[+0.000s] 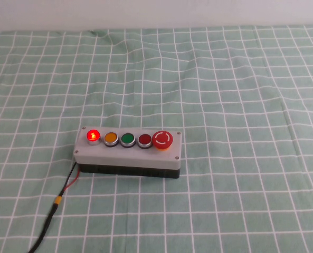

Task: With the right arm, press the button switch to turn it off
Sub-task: 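Press the lit red button on the button box to turn it off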

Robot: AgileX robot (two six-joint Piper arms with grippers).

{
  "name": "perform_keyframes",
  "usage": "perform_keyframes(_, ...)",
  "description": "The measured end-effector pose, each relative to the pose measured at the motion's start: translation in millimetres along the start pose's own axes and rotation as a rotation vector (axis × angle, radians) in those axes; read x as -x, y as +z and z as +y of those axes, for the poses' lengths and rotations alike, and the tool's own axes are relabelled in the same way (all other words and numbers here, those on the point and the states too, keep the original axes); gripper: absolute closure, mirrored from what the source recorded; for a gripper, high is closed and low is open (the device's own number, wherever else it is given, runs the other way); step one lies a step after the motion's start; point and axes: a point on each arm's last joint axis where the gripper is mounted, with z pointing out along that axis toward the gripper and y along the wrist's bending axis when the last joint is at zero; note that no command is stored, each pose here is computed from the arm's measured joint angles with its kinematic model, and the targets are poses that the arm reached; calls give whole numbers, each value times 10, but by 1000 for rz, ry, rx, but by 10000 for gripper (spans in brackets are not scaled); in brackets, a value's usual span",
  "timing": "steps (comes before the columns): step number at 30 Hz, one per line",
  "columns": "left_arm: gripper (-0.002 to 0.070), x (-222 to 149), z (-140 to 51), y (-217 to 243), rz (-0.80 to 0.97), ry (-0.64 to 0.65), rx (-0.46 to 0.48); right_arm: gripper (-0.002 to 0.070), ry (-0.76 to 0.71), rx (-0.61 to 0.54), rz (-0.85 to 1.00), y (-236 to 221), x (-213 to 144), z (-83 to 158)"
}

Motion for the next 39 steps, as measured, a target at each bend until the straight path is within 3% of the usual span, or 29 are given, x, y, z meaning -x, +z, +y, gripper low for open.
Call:
perform_keyframes(5, 678, 0, 0, 0, 0, 0, 0, 692, 19, -17, -98, 42, 140, -11)
perform_keyframes(10, 678, 0, 0, 0, 0, 0, 0, 692, 56, -33, -228, 280, 602, -2)
perform_keyframes(16, 678, 0, 0, 0, 0, 0, 0, 692, 93, -13, -86, 648, 1225, 78)
perform_keyframes(20, 678, 0, 0, 0, 0, 0, 0, 692, 101, -4, 117, 905, 1376, 124)
perform_keyframes(24, 678, 0, 0, 0, 0, 0, 0, 692, 152, -4, 406, 1235, 1294, 168)
perform_keyframes(30, 678, 0, 0, 0, 0, 0, 0, 692, 166, 9, 837, 1613, 760, 211)
perform_keyframes(39, 678, 0, 0, 0, 0, 0, 0, 692, 384, -21, 1073, 1888, 69, 268)
